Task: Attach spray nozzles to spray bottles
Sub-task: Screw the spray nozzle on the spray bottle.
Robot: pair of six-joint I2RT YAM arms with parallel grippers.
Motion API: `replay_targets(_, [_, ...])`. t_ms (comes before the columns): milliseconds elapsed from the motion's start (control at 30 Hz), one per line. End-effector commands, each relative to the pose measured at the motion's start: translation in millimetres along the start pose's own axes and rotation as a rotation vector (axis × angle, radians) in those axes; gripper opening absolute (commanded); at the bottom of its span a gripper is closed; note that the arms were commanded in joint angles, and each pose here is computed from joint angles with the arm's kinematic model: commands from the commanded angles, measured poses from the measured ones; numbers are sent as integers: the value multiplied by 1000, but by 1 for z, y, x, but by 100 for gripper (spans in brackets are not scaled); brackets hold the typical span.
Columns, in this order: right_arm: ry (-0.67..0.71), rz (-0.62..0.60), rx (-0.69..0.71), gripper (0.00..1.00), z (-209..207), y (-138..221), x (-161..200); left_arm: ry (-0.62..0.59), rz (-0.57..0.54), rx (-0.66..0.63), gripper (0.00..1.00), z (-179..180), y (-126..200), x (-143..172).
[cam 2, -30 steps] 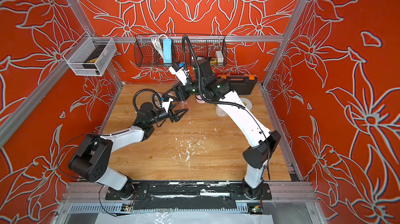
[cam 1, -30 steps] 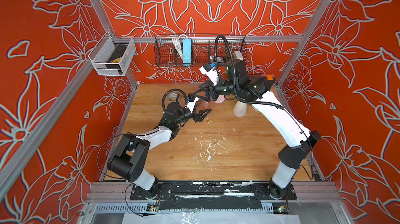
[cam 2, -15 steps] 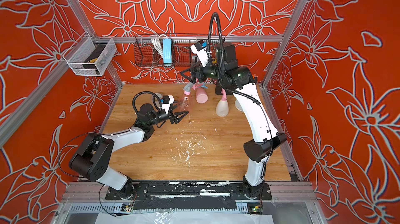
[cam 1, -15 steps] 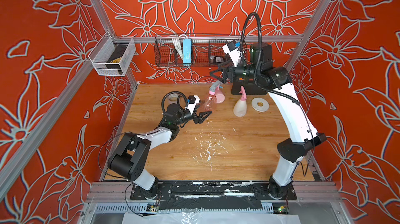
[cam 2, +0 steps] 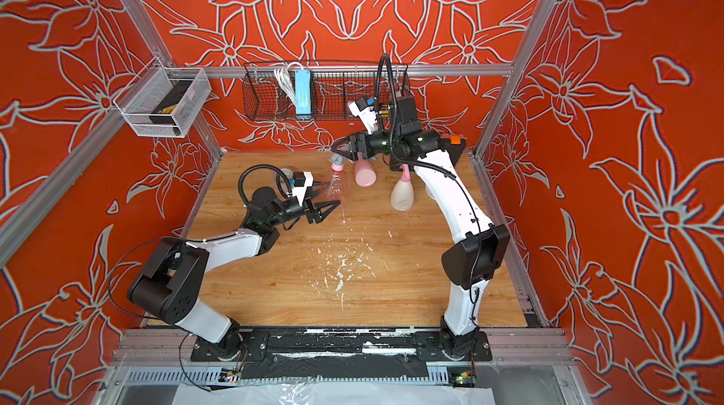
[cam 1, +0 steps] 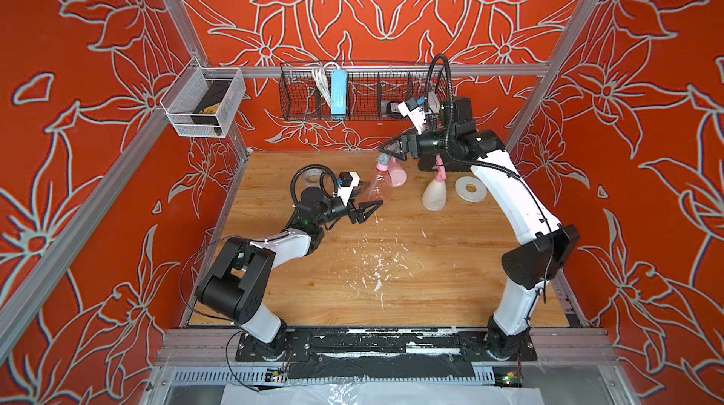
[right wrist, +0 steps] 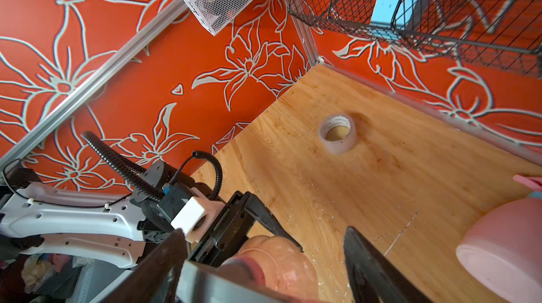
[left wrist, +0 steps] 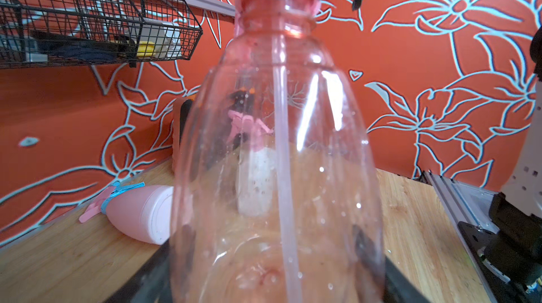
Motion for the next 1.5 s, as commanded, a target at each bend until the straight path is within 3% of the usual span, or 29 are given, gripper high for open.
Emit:
replay_targets(0, [78,-97,-87,81,35,21,-17,-17,-24,19,45,1,-1,-5])
replay_targets(433, [89,-114,-70,79,60,38,6,-16,-23,-6,45,4,-1,-9])
replay_targets(1100, [154,-32,-67,77,97,3,15,-17,-26,-7,44,2,0,-12])
replay_targets(1300, [234,-69,48,85,93,37,-1,-22,-23,11,44,-1,1,-13])
replay_targets(1467, [206,-70,-27,97,61,38,-15,-11,-23,65,44,-5,1,-17])
Point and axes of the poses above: each gripper's point midway between its finger pads, its own y axis back along the fingers, its own z axis along the line the jaws close on, x = y × z, the point moved 9 cm from there along y, back along the fingers, and after that the axes turned 4 degrees about y, right-handed, at the moved point
